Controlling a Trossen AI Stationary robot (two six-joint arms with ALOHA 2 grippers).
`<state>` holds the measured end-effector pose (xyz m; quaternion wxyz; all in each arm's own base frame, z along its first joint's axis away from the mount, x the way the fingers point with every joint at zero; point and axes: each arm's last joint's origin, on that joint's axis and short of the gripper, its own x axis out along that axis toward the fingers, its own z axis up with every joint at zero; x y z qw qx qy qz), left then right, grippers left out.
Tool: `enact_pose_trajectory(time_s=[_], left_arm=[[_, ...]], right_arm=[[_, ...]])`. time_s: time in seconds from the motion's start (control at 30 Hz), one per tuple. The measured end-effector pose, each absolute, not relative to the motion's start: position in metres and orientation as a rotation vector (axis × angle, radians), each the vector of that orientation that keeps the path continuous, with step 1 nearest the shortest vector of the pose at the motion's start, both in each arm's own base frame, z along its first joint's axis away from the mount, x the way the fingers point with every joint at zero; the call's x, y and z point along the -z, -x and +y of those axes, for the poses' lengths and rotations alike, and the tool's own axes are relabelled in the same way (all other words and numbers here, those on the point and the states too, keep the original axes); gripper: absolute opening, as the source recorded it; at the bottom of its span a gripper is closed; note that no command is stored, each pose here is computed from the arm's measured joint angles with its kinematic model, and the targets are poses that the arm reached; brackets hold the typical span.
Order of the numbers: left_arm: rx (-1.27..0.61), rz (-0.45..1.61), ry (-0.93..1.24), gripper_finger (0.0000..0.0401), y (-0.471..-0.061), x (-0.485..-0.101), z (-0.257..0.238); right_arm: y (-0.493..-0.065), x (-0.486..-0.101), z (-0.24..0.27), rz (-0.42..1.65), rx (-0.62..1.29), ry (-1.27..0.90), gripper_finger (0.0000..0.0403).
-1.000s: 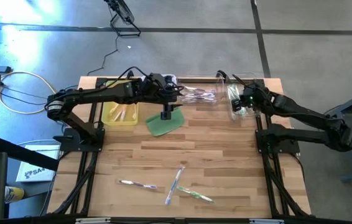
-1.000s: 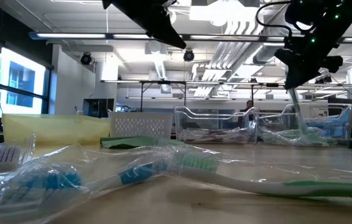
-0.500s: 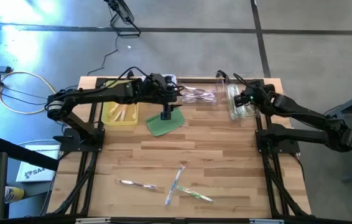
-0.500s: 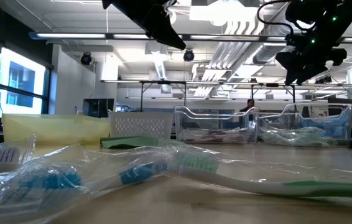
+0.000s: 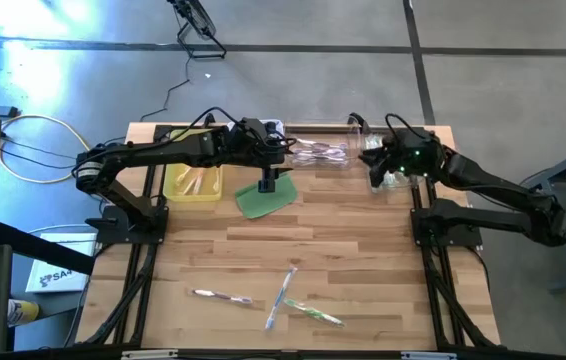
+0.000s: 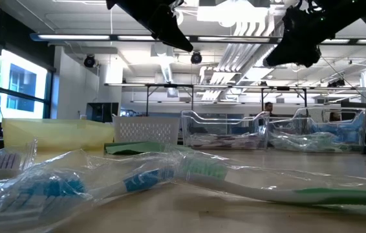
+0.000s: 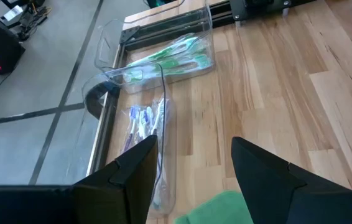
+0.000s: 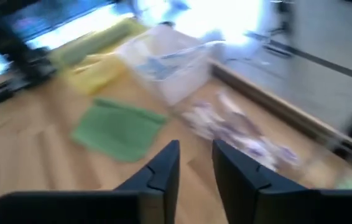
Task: Pick & Place Toothbrushes
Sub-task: Put the violet toothbrush into the left transparent bin
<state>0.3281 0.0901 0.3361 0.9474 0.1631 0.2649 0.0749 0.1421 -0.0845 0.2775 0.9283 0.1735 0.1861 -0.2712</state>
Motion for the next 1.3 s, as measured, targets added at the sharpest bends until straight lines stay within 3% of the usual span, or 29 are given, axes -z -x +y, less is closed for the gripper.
enact_pose_trajectory(time_s=[0.33, 0.57, 1.1, 1.3], left_arm=[[-0.165, 0.521, -0.285, 0.0198, -0.329, -0.337, 0.090], [-0.051, 0.515, -0.348, 0.0198, -0.329, -0.336, 0.087], [-0.081, 0.490, -0.357, 0.0198, -0.330, -0.339, 0.088], [-0.076, 0.469, -0.484, 0.0198, -0.333, -0.334, 0.083]], right_arm=[[-0.149, -0.277, -0.072, 0.409, 0.378, -0.312, 0.0005], [-0.149, -0.278, -0.072, 0.401, 0.375, -0.312, 0.0006], [-0.150, -0.279, -0.072, 0.383, 0.379, -0.337, 0.0004], [-0.153, -0.284, -0.070, 0.339, 0.350, -0.297, 0.0003]])
